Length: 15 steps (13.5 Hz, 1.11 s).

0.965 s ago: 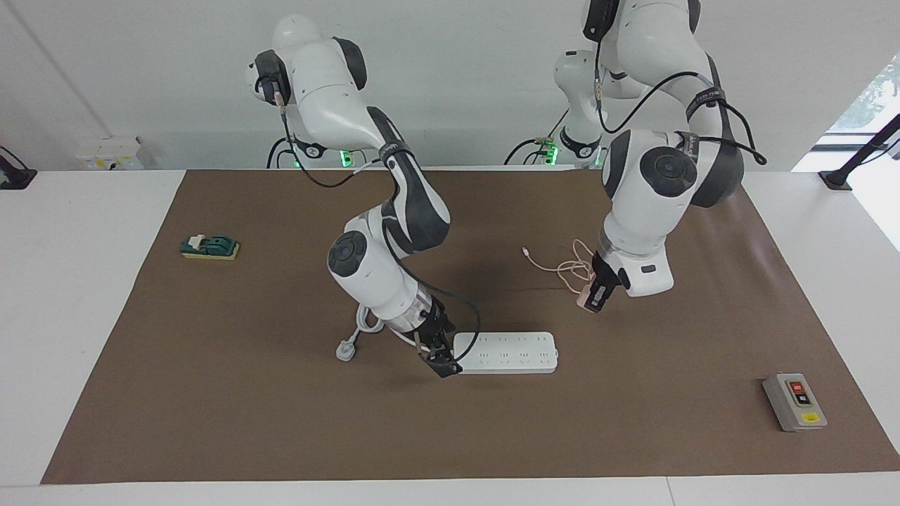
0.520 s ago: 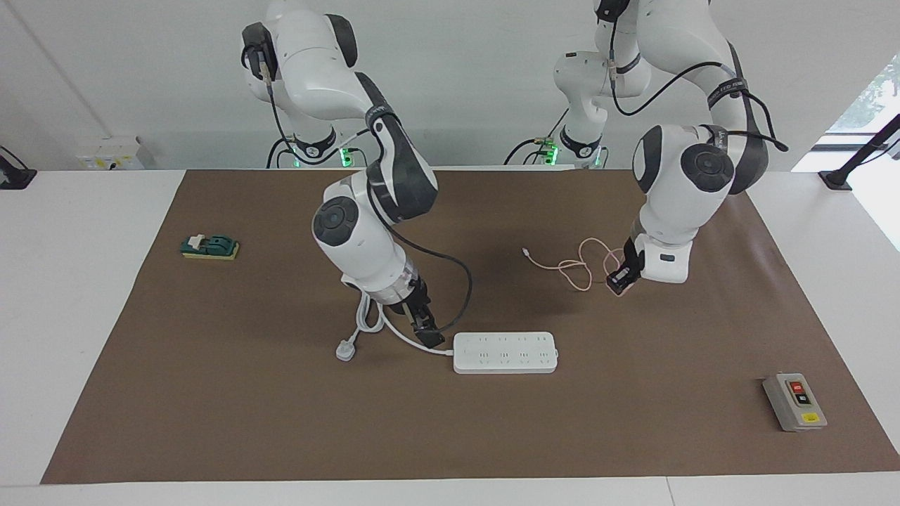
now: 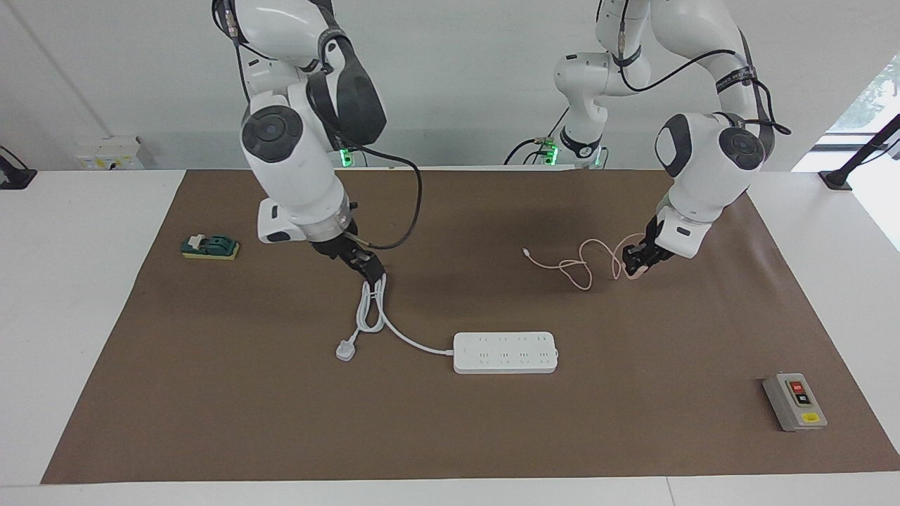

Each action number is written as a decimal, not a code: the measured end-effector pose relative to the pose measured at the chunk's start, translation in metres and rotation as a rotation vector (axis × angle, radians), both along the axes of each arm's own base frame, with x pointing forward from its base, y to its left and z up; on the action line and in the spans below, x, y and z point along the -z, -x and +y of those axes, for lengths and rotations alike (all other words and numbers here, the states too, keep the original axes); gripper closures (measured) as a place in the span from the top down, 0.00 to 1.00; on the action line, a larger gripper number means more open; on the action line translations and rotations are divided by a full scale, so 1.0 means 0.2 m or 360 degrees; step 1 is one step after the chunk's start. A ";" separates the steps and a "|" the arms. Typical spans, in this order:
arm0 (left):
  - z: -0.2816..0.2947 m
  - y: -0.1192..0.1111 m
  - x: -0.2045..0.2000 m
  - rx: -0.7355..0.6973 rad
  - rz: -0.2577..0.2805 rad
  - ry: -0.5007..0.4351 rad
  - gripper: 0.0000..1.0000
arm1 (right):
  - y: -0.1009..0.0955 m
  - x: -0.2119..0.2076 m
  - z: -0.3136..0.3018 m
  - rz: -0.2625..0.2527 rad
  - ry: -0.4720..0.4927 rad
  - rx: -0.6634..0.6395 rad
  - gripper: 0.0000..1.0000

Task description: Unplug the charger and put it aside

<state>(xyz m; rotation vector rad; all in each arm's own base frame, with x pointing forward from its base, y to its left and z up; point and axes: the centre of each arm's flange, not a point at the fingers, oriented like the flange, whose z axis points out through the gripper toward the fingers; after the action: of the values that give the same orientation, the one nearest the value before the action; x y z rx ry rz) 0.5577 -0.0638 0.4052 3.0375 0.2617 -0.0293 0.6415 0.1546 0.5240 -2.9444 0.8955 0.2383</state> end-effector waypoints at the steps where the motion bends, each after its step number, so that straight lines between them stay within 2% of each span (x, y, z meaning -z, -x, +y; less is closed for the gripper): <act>1: 0.01 0.04 0.04 0.0013 -0.0011 0.0008 0.31 | 0.01 -0.06 -0.14 0.0006 -0.0025 -0.0118 1.00; 3: 0.01 0.11 0.11 0.0020 -0.0028 0.0022 0.31 | 0.06 -0.18 -0.33 -0.0016 -0.0080 -0.0382 1.00; 5: 0.02 0.18 0.18 0.0043 -0.0038 0.0029 0.31 | 0.14 -0.30 -0.39 -0.0023 -0.0096 -0.0530 1.00; 8: 0.03 0.31 0.28 0.0100 -0.0022 0.0031 0.31 | 0.27 -0.46 -0.43 -0.0033 -0.0038 -0.0582 1.00; 11: 0.09 0.39 0.34 0.0167 -0.0002 0.0029 0.31 | 0.41 -0.50 -0.47 -0.0017 0.0009 -0.0603 1.00; 15: 0.14 0.41 0.37 0.0190 -0.0019 0.0026 0.31 | 0.46 -0.48 -0.51 -0.0028 0.0033 -0.0780 1.00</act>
<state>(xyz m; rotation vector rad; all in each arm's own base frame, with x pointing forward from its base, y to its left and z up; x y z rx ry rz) 0.4758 -0.0361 0.3312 3.0317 0.0786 -0.0218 0.5491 0.0523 0.6208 -3.1288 0.1588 0.2209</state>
